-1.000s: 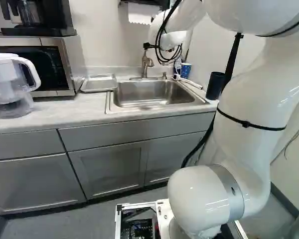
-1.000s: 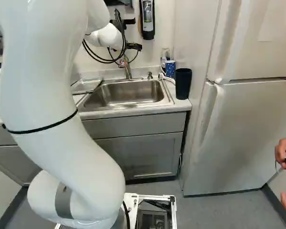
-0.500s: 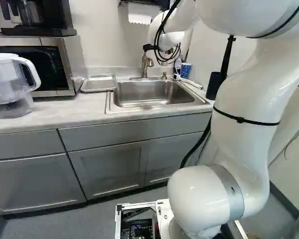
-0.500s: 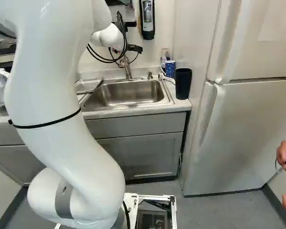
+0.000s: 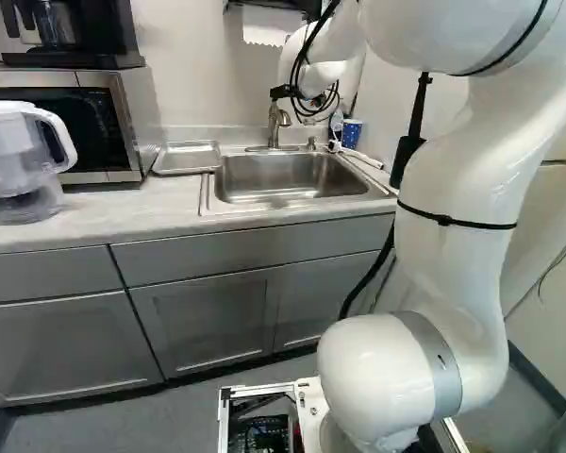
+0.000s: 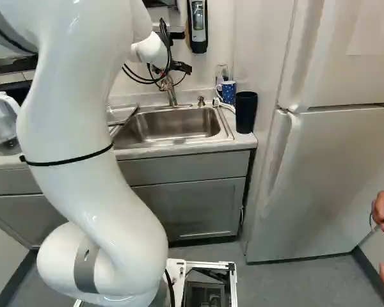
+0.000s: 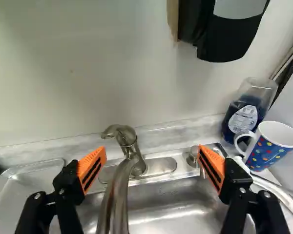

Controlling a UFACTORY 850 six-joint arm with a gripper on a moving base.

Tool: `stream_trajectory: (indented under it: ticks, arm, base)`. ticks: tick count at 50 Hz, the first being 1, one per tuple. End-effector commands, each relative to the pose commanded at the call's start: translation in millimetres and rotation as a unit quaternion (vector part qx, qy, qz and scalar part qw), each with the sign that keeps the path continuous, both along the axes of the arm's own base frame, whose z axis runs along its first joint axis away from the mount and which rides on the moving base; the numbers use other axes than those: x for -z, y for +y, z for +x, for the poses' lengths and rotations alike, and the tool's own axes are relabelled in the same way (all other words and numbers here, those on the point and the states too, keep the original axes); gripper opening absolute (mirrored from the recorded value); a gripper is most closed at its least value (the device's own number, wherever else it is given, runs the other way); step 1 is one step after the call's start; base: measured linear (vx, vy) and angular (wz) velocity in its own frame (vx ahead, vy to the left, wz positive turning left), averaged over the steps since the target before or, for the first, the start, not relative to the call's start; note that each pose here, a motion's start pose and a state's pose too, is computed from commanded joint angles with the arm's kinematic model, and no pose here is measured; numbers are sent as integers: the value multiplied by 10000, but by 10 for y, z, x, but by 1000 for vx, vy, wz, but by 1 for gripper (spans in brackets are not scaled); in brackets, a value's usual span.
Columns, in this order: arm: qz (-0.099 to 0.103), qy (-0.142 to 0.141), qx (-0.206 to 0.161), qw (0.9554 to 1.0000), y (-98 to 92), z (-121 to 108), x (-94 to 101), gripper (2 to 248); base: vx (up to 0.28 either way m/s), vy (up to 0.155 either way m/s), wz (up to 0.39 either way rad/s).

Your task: Rinse the cup and place it in the tray

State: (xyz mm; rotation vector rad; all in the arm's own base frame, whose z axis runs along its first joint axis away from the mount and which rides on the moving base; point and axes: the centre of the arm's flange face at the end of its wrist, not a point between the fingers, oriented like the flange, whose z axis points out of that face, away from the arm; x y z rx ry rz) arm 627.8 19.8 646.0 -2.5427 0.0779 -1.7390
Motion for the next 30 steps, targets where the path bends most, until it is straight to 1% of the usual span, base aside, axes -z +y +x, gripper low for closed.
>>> stream_trajectory:
  ticks: [18, 30]
  arm:
    - [1, -17, 2, 10000, 1, 138, 12, 247]
    - [1, -25, 15, 10000, -14, 181, 16, 247]
  base:
    - [0, 0, 0]
    - [0, 0, 0]
